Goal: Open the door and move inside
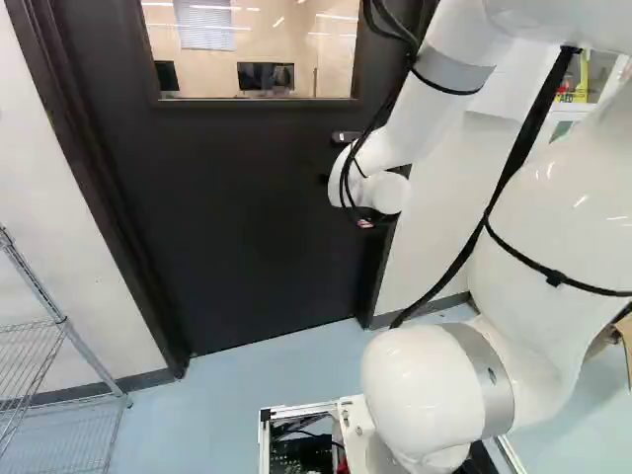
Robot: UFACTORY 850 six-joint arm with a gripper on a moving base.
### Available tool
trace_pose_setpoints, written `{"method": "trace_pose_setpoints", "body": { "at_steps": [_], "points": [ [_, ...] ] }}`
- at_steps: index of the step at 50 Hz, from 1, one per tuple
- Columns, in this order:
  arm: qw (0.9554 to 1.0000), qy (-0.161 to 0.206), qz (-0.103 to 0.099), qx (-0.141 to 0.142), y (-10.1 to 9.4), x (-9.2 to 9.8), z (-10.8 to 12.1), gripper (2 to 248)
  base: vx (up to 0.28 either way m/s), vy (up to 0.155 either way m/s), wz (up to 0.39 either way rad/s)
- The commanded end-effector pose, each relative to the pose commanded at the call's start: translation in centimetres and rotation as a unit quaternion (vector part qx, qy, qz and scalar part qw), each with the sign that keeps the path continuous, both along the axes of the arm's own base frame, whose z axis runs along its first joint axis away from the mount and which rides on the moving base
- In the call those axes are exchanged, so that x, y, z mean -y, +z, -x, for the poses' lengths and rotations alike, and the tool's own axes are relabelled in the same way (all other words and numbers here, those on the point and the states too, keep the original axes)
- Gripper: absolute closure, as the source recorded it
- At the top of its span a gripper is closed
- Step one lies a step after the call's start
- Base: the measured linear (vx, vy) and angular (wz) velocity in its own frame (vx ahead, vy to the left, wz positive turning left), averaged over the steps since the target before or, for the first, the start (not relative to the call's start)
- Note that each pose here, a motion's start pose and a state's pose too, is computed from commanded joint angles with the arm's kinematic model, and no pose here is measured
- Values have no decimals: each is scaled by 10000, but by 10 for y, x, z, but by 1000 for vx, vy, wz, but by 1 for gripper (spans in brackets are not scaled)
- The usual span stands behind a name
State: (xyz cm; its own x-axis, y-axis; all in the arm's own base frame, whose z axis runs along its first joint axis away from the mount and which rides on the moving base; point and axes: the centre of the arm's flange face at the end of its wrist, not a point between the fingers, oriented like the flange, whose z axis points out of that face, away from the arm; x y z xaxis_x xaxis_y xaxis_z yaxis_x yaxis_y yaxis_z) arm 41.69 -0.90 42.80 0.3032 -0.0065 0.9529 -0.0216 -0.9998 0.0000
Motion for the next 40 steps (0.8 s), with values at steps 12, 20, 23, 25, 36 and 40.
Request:
{"method": "trace_pose_setpoints", "body": {
  "at_steps": [12,20,23,25,36,40],
  "points": [
    [10000,0,0,-11,-1,0,0,3,0,0,0],
    [10000,-2,1,26,2,0,10,3,0,0,0],
    [10000,-3,1,59,4,0,16,3,0,0,0],
    [10000,-3,2,83,6,0,20,3,0,0,0],
    [9997,-6,5,230,16,0,36,3,0,0,0],
    [9996,-6,6,283,19,0,38,3,0,0,0]
  ]
}}
